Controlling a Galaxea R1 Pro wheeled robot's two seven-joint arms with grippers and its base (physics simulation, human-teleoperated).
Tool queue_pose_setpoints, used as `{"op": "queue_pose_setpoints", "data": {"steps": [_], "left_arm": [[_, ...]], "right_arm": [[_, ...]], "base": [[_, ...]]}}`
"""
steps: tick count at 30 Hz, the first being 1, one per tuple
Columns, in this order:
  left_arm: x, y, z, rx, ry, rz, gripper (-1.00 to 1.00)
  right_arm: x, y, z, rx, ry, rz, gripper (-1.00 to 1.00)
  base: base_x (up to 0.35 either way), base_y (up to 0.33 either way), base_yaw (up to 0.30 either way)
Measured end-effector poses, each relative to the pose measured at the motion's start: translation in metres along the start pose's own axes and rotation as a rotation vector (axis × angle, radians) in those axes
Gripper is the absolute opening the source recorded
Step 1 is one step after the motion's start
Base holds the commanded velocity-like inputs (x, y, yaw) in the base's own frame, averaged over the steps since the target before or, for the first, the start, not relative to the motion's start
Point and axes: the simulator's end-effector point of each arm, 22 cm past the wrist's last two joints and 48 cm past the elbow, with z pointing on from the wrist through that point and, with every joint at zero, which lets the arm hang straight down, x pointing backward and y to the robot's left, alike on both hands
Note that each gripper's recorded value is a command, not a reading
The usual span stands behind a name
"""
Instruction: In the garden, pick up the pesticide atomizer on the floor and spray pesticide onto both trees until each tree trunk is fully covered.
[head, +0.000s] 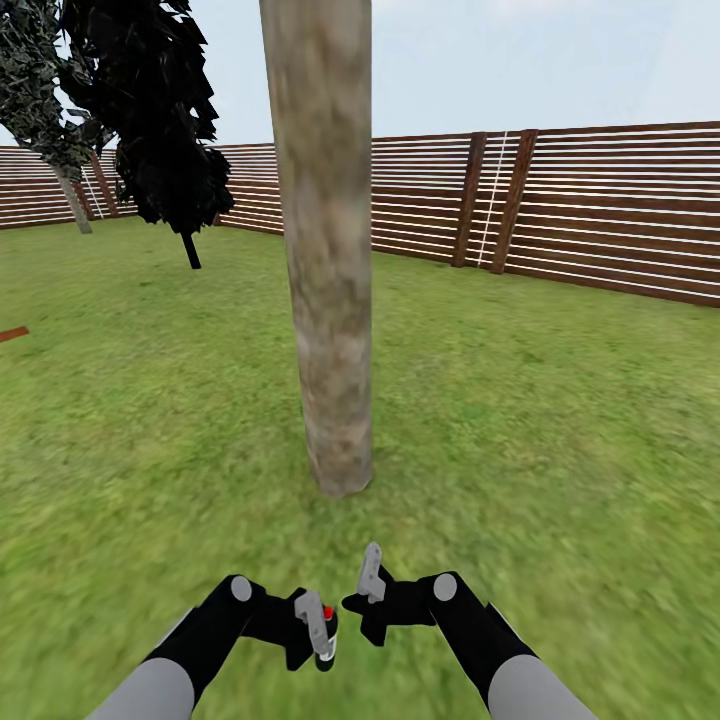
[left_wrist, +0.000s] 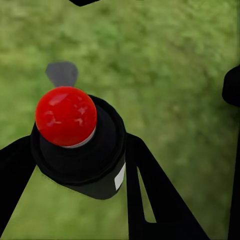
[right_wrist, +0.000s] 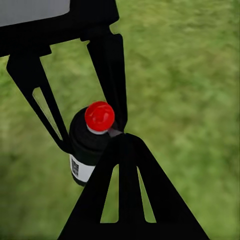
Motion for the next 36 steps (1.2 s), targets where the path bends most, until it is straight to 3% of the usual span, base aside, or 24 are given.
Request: {"op": "queue_pose_setpoints", "data": {"steps": [28, 33, 36], "left_arm": [[-0.014, -0.003, 0.004, 0.003, -0.026, 0.002, -1.00], [0.004, 0.000, -0.001, -0.002, 0.007, 0.002, -1.00], [0.031, 0.010, -0.014, -0.018, 0.051, -0.007, -1.00]], "right_arm": [[-0.001, 0.000, 0.000, 0.001, -0.001, -0.002, -1.00], [0.000, -0.001, 0.000, 0.001, -0.001, -0.002, -1.00], [0.000, 0.000, 0.000, 0.000, 0.000, -0.001, -1.00]], "base": [[0.000, 0.000, 0.000], [0.000, 0.000, 0.000], [0.000, 0.000, 0.000]]}}
